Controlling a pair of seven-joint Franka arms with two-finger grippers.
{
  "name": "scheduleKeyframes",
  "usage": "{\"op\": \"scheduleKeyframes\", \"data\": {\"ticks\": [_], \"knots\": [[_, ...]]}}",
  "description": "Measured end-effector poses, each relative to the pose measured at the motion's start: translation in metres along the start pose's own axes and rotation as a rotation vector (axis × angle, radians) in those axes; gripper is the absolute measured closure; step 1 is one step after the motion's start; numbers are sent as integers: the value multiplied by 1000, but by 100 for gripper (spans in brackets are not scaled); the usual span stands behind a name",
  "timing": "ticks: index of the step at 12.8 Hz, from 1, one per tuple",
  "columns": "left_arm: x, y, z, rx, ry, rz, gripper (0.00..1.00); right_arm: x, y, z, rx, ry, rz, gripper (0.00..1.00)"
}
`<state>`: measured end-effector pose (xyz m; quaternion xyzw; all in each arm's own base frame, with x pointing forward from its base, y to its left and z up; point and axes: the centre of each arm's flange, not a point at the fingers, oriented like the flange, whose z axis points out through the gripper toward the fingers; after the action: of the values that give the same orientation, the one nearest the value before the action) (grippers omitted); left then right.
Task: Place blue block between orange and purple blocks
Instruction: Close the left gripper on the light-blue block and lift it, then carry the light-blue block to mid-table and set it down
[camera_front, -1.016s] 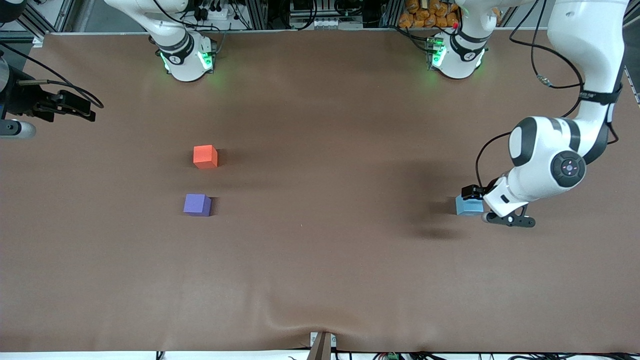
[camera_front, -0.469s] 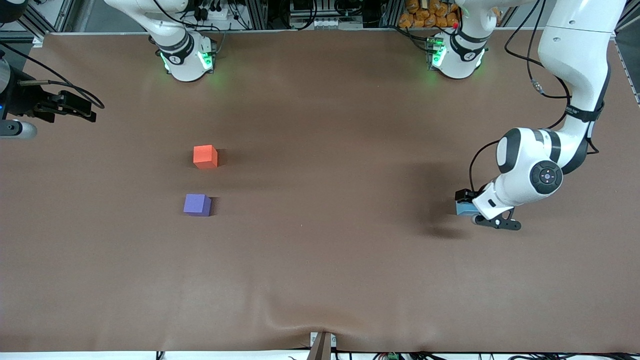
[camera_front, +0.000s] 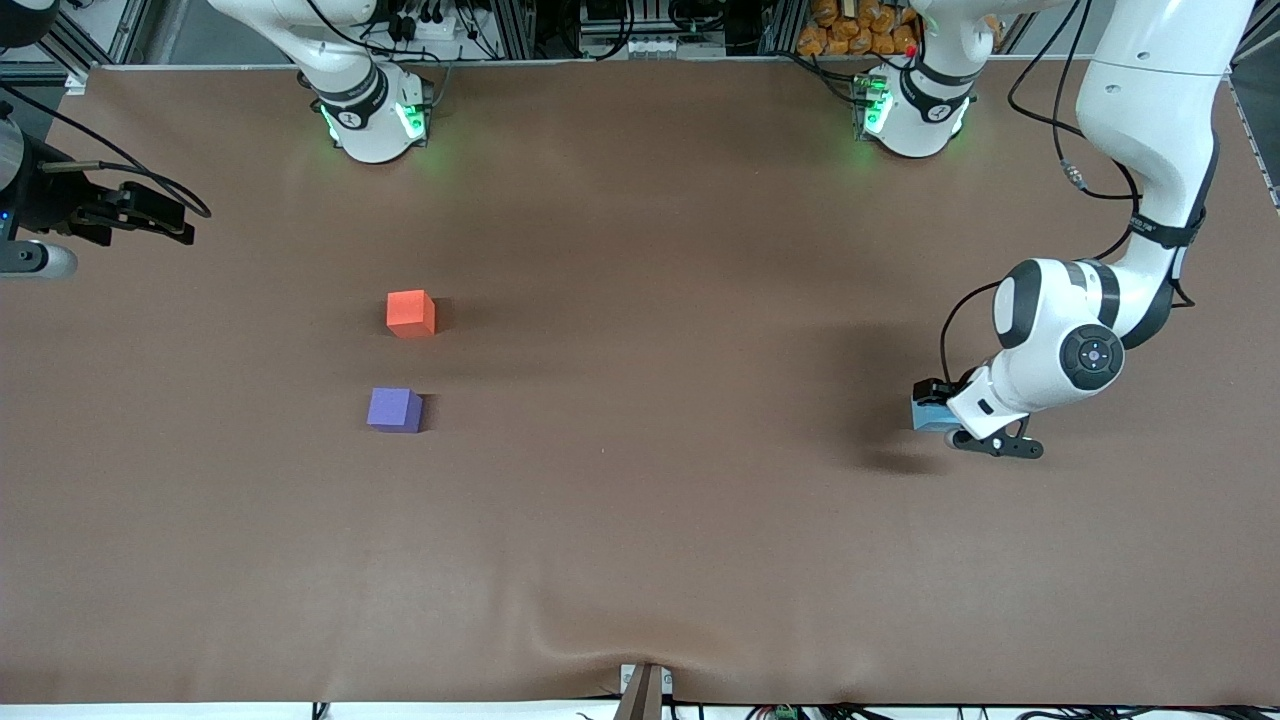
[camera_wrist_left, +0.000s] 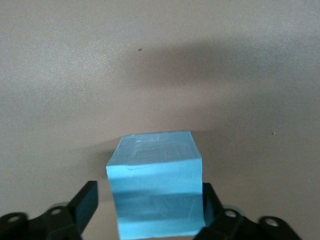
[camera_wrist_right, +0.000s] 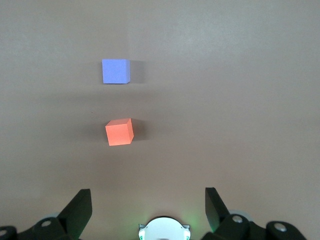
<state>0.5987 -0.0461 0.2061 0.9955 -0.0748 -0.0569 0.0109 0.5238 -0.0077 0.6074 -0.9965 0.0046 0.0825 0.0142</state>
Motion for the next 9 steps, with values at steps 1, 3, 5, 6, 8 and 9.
{"op": "scheduleKeyframes", "data": {"ticks": [1,3,5,6,8,9], "knots": [[0,0,3,-1,-3,0,29,0,0,0,0,0,0,0],[1,2,3,-2,0,2,39,0,0,0,0,0,0,0],[3,10,0,-5,10,14,39,0,0,0,0,0,0,0],[7,24,-5,-10,22,16,39,0,0,0,0,0,0,0],[16,82,-21,-25,57,-7,39,0,0,0,0,0,0,0],[20,119,-30,-29,77,-16,39,0,0,0,0,0,-1,0]]}}
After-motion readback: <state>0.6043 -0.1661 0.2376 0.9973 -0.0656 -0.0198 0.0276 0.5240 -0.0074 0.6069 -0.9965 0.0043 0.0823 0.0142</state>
